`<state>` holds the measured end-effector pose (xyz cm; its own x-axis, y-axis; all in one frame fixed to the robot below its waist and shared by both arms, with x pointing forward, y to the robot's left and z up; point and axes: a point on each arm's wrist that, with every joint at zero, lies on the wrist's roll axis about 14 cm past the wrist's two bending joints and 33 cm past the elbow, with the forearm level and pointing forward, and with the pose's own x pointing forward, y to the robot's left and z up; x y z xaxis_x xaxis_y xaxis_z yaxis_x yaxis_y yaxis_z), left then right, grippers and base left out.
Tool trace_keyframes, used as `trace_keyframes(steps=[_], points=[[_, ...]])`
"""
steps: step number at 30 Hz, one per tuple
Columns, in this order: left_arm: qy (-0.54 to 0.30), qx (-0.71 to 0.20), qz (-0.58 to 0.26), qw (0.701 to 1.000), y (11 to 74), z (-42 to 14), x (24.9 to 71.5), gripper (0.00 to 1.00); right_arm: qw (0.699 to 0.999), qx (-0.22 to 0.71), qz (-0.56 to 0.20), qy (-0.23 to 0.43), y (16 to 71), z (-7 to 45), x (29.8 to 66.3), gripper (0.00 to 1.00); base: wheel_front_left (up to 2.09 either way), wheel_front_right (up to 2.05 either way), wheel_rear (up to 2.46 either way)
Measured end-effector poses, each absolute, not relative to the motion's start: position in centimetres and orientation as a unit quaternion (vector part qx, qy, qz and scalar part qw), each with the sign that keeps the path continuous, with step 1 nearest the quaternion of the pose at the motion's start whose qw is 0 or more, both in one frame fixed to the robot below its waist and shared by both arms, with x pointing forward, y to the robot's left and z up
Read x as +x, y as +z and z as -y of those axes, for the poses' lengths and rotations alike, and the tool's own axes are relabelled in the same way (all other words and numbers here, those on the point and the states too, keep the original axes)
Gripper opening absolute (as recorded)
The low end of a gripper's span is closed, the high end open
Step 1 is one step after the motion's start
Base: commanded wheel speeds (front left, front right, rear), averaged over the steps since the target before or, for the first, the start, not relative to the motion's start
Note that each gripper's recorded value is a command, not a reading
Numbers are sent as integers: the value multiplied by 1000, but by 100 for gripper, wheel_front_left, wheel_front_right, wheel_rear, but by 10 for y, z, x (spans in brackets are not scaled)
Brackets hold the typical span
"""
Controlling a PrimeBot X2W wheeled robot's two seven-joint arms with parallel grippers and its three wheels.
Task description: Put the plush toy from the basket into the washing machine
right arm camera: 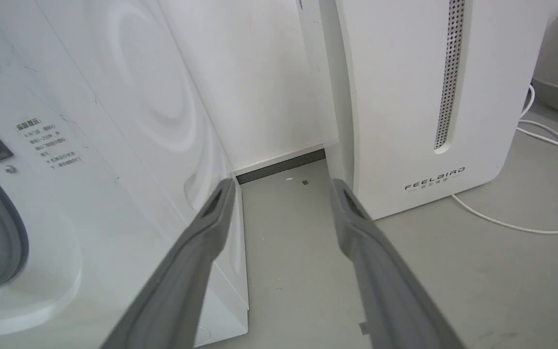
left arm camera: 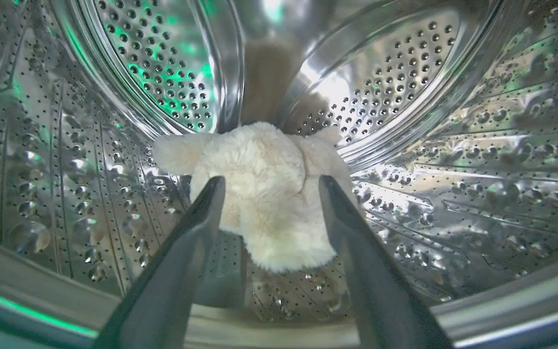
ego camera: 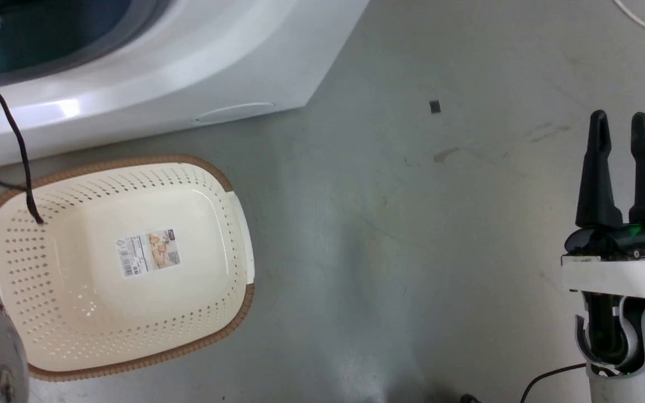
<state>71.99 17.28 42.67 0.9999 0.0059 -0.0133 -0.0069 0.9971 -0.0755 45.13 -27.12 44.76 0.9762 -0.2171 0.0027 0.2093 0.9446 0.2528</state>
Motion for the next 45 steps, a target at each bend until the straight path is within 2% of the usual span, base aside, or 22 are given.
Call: trace_keyframes(steps=[16, 25, 37, 45], points=[[-2, -10, 4, 1000, 459, -181, 620, 100, 989, 130, 59, -29, 494, 219, 444, 100, 0, 0, 0], [0, -17, 24, 1000, 484, -180, 550, 100, 990, 125, 72, -2, 513, 200, 424, 100, 0, 0, 0], [2, -6, 91, 996, 539, -197, 466, 100, 988, 117, 96, 25, 537, 183, 396, 100, 0, 0, 0], [15, 14, 76, 997, 532, -208, 413, 100, 987, 115, 104, 36, 545, 176, 378, 100, 0, 0, 0]])
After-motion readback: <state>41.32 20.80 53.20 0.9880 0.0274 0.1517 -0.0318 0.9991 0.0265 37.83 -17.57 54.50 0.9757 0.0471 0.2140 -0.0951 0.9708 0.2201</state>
